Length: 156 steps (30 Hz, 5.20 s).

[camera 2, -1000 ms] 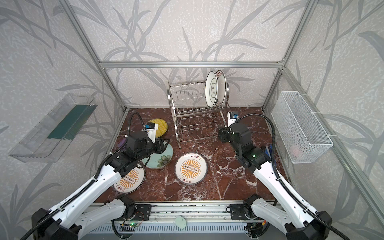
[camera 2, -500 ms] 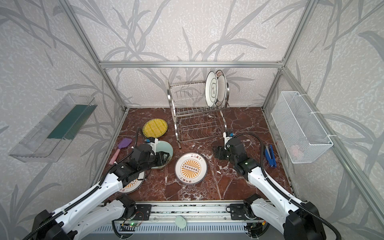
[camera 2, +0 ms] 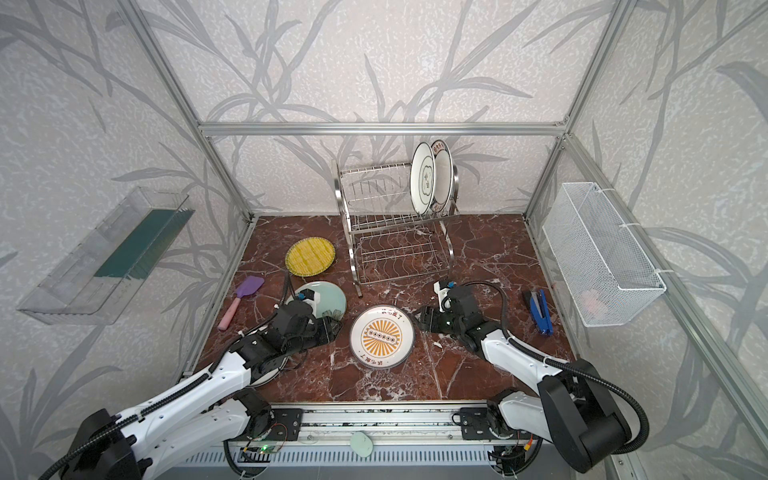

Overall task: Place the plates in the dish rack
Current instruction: 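Bring the right gripper to the sunburst plate's rim opposite the left gripper, then grip the sunburst plate rim with both grippers and tilt it upright, then hold the sunburst plate upright between both grippers, raising it off the table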

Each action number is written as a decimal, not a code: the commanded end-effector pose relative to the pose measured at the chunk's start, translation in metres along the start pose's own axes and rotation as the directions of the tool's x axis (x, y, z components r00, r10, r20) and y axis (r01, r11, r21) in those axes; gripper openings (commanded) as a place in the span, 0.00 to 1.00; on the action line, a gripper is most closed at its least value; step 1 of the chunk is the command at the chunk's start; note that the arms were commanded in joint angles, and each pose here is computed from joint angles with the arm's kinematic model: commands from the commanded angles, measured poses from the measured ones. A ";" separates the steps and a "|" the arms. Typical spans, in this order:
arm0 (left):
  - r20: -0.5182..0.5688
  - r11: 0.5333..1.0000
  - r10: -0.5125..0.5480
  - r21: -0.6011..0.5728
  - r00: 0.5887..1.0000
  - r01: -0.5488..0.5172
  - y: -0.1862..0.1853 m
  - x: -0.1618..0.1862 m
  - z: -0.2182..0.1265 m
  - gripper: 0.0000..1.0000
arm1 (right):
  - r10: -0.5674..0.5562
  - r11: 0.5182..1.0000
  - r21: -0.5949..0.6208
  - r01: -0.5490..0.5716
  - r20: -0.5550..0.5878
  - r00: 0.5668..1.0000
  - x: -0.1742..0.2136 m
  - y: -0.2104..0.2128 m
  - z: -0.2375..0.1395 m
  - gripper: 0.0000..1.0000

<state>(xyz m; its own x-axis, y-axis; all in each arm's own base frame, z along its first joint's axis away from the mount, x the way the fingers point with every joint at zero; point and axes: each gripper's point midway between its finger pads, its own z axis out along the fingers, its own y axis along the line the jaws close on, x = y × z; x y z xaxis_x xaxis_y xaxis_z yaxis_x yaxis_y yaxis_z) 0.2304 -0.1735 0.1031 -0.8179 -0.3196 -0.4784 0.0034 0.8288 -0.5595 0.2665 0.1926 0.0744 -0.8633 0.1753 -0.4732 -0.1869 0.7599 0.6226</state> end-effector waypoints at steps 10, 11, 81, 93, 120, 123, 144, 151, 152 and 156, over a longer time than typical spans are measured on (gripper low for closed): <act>0.018 1.000 -0.001 -0.004 1.000 0.001 -0.005 -0.007 0.007 0.41 | 0.079 0.991 -0.098 -0.087 -0.085 0.993 0.020 0.003 0.020 0.63; 0.016 1.000 -0.001 -0.004 1.000 0.001 -0.005 -0.007 0.007 0.41 | 0.079 0.991 -0.099 -0.088 -0.090 0.993 0.021 0.002 0.021 0.61; 0.015 0.998 0.064 0.025 0.998 -0.065 -0.030 -0.024 0.005 0.42 | 0.155 0.952 -0.254 -0.168 -0.070 0.985 0.003 0.020 0.023 0.00; -0.045 0.969 0.117 0.226 0.992 -0.104 -0.084 -0.029 0.014 0.42 | 0.089 0.960 -0.274 -0.058 0.100 0.991 -0.038 0.048 -0.039 0.00; -0.120 0.900 0.183 0.421 0.976 -0.117 -0.136 -0.006 0.024 0.19 | 0.108 0.952 -0.302 -0.051 0.174 0.979 -0.046 0.053 -0.058 0.00; -0.117 0.898 0.182 0.424 0.976 -0.116 -0.138 -0.006 0.024 0.14 | 0.106 0.950 -0.308 -0.047 0.177 0.978 -0.047 0.054 -0.059 0.00; -0.067 0.850 0.138 0.520 0.988 -0.084 -0.157 -0.016 0.010 0.00 | 0.103 0.944 -0.329 -0.031 0.205 0.973 -0.048 0.061 -0.070 0.12; -0.043 0.842 0.114 0.534 0.993 -0.074 -0.158 -0.021 0.002 0.00 | 0.099 0.937 -0.350 -0.021 0.205 0.974 -0.050 0.068 -0.074 0.35; -0.037 0.843 0.110 0.533 0.993 -0.073 -0.157 -0.023 0.001 0.00 | 0.098 0.935 -0.353 -0.019 0.207 0.973 -0.051 0.069 -0.075 0.37; -0.019 0.839 0.113 0.538 0.993 -0.085 -0.159 -0.027 -0.005 0.00 | 0.098 0.931 -0.364 -0.016 0.209 0.973 -0.052 0.072 -0.077 0.45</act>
<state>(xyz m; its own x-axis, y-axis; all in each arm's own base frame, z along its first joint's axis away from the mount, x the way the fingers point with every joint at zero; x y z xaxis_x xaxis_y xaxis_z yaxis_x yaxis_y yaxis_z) 0.2489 -0.2927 0.1788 -0.8602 -0.1932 -0.4720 0.3115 0.5339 -0.7861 0.2620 0.1852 0.1710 -0.7815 0.3811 -0.4940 -0.2688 0.5089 0.8178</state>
